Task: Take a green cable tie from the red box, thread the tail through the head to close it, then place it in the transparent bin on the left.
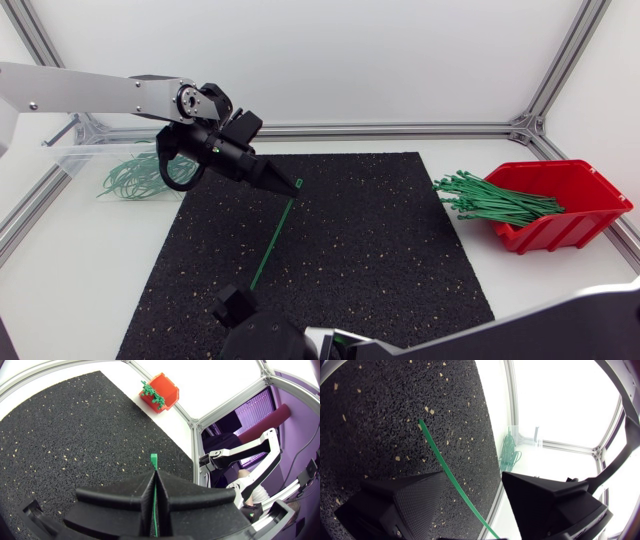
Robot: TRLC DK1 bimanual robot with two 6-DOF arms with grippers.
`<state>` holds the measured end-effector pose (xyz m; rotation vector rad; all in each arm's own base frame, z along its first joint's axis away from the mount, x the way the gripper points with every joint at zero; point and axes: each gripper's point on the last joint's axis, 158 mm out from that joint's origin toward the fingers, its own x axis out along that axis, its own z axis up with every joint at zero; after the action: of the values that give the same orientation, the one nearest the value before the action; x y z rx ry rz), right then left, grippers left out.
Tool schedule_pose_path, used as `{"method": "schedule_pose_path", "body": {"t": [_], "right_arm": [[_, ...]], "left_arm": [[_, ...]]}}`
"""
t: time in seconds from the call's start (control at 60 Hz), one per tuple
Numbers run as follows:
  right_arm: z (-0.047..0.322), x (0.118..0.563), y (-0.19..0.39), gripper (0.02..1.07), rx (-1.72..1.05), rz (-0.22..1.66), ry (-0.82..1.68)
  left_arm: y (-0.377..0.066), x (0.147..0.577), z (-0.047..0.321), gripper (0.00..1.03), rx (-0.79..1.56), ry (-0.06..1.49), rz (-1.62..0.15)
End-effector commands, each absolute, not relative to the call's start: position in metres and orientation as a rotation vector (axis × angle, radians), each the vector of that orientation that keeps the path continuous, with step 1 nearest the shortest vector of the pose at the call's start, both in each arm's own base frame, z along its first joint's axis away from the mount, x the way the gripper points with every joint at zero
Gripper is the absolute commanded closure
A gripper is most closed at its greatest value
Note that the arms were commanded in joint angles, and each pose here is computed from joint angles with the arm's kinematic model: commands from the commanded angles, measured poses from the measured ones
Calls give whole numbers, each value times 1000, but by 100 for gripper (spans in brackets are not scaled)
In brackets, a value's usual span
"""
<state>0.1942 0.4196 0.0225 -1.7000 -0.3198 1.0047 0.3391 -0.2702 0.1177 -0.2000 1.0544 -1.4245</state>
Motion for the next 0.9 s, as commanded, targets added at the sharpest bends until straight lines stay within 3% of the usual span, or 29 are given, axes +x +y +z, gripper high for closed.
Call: {"method": "schedule_pose_path", "body": {"t": [0.0,0.267,0.383,0.5,0.883], "right_arm": [[15,191,424,38,-1727,1017,-341],[8,190,418,38,-1733,1027,-332],[2,188,416,55,-1738,1031,-329],[1,187,415,61,-1739,1035,-329],[1,169,421,68,-1720,1065,-353]], "left_arm": [[-269,345,118,100,-198,1038,-1441],[-270,345,118,100,-210,1043,-1458],[-269,345,115,100,-212,1047,-1462],[-268,341,116,100,-210,1058,-1472],[-267,338,118,100,-202,1062,-1485]]}}
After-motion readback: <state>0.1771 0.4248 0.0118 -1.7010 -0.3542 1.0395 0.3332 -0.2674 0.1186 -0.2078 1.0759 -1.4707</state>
